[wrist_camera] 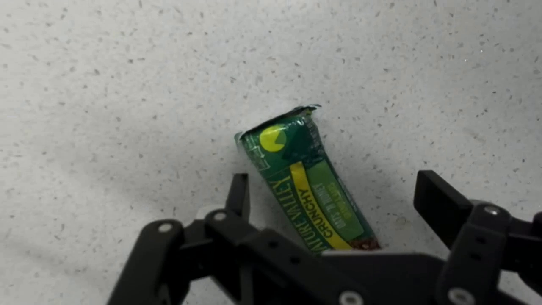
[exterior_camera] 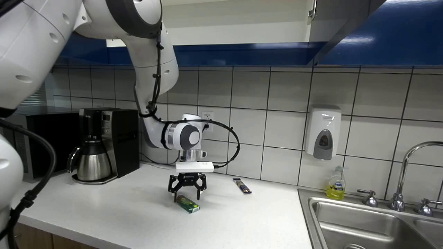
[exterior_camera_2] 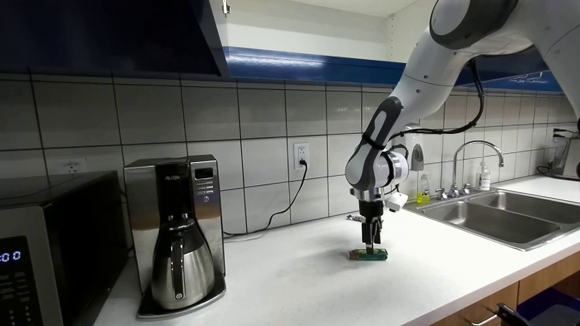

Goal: Put the green packet in the open upper cabinet.

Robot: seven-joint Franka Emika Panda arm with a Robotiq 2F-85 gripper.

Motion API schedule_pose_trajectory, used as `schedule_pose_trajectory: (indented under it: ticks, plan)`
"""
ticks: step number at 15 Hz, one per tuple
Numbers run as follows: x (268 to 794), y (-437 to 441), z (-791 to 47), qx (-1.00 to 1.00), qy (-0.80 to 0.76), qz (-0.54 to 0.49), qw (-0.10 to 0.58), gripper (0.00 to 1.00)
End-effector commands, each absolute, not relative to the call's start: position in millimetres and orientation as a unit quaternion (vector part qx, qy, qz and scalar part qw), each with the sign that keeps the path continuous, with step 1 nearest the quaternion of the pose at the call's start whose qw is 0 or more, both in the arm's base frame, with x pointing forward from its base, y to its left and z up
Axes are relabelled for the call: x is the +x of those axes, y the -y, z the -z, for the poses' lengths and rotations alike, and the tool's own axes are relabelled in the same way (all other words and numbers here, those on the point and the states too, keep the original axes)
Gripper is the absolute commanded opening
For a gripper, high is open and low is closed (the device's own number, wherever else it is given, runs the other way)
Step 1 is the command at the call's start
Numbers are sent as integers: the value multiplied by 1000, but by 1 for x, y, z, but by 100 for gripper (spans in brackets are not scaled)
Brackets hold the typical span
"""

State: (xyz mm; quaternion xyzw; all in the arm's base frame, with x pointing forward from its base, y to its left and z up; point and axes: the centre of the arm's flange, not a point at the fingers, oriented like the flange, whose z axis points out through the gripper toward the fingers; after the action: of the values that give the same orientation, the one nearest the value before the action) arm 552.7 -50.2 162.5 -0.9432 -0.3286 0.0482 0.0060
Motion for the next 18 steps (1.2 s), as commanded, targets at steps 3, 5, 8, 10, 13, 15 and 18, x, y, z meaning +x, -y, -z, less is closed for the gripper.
schedule_pose_trajectory:
  ticks: [3,5,8,10,13,15,18]
  plan:
    - [564,48,-162,-918,389,-74,-30,100]
    - [563,46,-159,-913,399,-77,-34,100]
    - [560,42,-156,-907,412,-77,-34,100]
    - [559,41,-154,-906,415,-77,-34,100]
    - [558,39,-152,-903,419,-82,-36,100]
    - [558,39,-150,-902,422,-84,-40,100]
    - [557,38,-146,-899,428,-86,-41,100]
